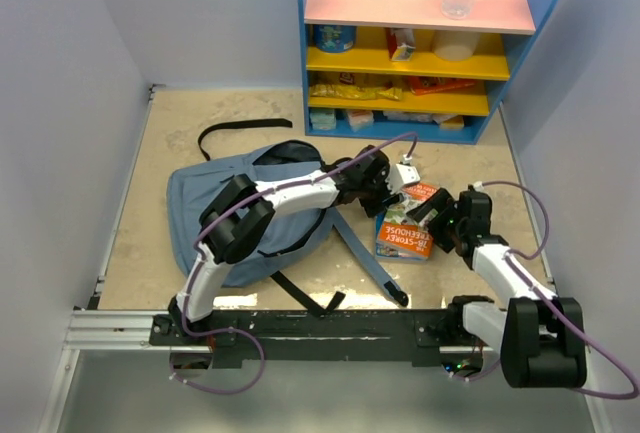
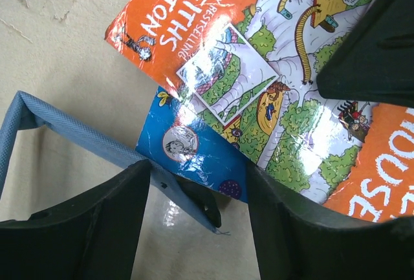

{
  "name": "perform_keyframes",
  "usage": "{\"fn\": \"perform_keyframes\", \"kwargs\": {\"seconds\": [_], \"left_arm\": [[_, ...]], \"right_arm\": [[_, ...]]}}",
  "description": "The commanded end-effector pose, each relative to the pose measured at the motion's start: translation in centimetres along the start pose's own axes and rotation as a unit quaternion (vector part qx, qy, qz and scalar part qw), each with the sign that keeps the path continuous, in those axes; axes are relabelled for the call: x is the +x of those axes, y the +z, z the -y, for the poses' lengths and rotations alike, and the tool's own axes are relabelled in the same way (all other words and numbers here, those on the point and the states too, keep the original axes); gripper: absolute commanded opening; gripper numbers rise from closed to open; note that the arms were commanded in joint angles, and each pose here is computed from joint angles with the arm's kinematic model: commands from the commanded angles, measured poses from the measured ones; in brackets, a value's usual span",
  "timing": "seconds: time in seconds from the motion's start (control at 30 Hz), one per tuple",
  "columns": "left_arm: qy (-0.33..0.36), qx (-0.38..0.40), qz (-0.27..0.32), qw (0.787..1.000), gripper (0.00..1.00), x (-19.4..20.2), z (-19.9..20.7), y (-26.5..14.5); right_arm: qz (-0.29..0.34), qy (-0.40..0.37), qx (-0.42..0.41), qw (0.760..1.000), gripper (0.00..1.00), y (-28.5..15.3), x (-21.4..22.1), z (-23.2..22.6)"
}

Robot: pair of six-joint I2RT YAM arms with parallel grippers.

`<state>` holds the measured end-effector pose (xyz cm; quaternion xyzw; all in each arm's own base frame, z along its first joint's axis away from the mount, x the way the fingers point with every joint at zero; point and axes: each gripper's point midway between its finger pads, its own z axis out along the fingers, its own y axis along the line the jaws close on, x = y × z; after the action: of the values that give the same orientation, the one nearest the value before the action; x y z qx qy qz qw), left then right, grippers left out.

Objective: Pack the student bag
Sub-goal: Pick up the book from the center of the board.

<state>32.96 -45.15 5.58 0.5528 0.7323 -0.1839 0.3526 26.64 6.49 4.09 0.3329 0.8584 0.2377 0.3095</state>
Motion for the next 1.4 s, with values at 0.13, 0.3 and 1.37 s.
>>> {"fn": "perform_keyframes", "kwargs": {"seconds": [0.13, 0.3, 1.37], "left_arm": [[-0.003, 0.075, 0.039, 0.996, 0.65, -2.1, 4.9, 2.6], [0.015, 0.106, 0.050, 0.993, 0.64, -3.6, 7.7, 2.3], [0.021, 0.149, 0.063, 0.987, 0.64, -5.7, 10.6, -1.4]], "right_arm": [[0.020, 0.015, -0.035, 0.999, 0.91, -2.2, -0.4, -1.2], [0.039, 0.014, -0.047, 0.998, 0.89, -3.7, -1.1, -2.1], [0.040, 0.022, -0.103, 0.994, 0.53, -5.8, -1.4, -5.0]]}}
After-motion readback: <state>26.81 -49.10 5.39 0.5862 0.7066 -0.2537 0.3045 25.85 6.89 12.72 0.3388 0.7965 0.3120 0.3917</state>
